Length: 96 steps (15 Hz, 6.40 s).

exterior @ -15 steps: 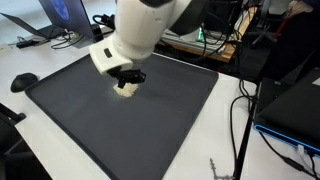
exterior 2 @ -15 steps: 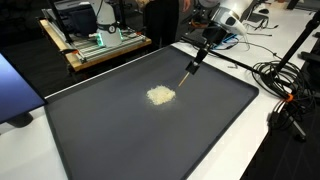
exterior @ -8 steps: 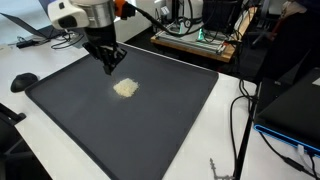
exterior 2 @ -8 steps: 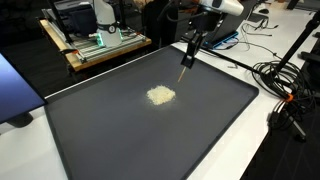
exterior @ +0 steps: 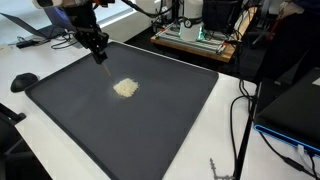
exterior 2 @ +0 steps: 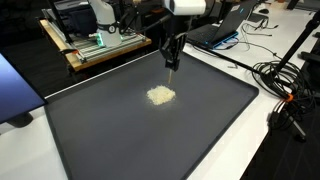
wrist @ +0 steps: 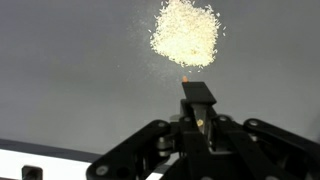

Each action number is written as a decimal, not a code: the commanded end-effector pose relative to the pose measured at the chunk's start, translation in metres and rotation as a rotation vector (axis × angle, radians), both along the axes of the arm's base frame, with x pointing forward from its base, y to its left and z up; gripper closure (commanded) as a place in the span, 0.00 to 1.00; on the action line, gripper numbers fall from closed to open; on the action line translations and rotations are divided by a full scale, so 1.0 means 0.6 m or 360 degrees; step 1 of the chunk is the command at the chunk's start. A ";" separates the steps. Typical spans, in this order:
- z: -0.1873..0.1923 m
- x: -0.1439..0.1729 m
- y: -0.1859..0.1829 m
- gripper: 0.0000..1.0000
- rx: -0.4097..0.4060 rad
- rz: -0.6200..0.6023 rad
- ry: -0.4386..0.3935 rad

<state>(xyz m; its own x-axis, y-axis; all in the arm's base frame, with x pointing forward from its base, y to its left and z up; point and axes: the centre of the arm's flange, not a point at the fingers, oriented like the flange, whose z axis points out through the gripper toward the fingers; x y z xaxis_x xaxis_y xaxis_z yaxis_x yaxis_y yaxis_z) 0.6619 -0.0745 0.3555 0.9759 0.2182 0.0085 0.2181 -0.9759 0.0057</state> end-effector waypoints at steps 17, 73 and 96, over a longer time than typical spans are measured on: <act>-0.052 -0.062 -0.238 0.97 0.0682 -0.0071 -0.0163; -0.104 -0.294 -0.170 0.97 0.0603 -0.0662 -0.0353; -0.011 -0.202 0.102 0.97 -0.0186 0.0277 -0.0295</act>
